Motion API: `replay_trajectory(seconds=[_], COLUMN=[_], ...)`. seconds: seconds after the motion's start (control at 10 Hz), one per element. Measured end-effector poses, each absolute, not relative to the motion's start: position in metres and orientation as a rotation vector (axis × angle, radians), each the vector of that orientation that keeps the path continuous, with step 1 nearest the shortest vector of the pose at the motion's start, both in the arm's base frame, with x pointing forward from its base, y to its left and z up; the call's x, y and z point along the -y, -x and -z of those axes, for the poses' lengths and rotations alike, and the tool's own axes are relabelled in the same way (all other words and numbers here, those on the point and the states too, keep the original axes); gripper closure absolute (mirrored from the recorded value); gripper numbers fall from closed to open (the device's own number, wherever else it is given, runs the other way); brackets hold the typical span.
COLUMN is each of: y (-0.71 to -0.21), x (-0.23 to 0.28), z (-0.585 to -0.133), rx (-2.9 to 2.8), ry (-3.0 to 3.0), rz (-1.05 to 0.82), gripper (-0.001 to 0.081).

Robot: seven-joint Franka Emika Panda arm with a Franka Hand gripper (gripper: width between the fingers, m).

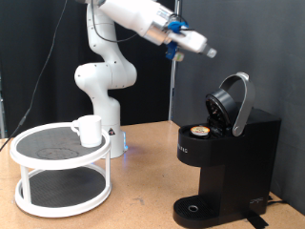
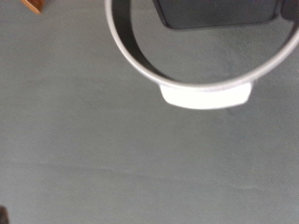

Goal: Make a cup of coffee with the keurig machine

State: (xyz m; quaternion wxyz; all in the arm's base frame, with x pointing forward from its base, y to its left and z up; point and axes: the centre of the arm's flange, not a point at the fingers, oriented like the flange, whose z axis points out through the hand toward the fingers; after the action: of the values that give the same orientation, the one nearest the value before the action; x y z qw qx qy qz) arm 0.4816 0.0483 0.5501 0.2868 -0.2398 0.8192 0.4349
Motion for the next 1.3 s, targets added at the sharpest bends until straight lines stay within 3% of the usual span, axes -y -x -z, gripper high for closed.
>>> replay_trajectory(seconds=[0.8,1.3], y=[-0.473,-0.485], x=[-0.173,-0.225], z=[-0.573,-0.561], rx=[-2.265,-2.321], ry=[0.746,0.728], rz=[-0.971,-0.891], gripper=[0.0072,0.0072])
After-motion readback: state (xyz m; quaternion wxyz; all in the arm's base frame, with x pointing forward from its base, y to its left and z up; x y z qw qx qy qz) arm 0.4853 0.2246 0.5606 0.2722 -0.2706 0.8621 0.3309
